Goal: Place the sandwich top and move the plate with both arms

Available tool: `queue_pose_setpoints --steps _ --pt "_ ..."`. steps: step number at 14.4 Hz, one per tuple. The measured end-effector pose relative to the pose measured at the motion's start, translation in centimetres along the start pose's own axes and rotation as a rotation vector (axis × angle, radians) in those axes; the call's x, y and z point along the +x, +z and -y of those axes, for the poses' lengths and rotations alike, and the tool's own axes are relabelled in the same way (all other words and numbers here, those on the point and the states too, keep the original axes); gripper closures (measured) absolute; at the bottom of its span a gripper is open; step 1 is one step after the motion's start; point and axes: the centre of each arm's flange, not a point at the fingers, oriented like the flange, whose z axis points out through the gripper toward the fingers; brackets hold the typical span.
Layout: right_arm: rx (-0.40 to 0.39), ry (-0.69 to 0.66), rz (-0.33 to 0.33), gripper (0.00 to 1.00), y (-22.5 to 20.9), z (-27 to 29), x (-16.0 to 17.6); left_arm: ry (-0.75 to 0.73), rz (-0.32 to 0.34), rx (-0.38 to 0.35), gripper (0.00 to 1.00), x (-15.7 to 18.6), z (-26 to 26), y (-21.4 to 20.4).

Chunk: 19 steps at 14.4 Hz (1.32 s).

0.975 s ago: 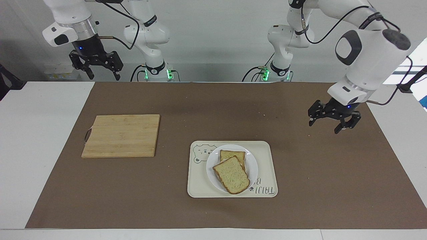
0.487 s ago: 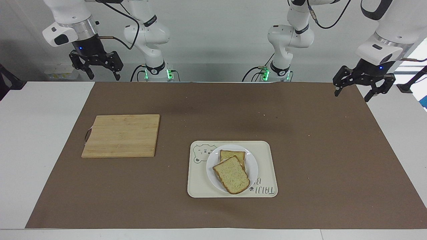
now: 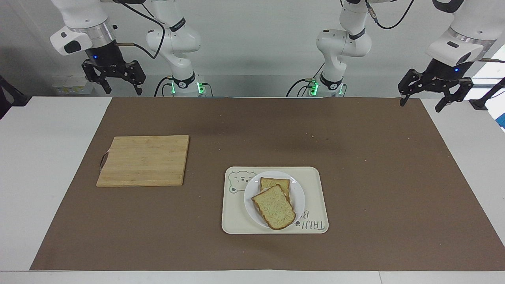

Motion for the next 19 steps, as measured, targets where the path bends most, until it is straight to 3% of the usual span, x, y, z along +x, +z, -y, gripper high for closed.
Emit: queue_pose_setpoints --steps 9,19 --pt "0.000 0.000 0.000 0.00 0.0 0.0 0.0 -0.098 0.035 -0.028 0.00 -4.6 3.2 -2.5" --pt "0.000 0.000 0.000 0.00 0.0 0.0 0.0 -0.080 0.090 -0.034 0.00 -5.0 1.5 -1.6"
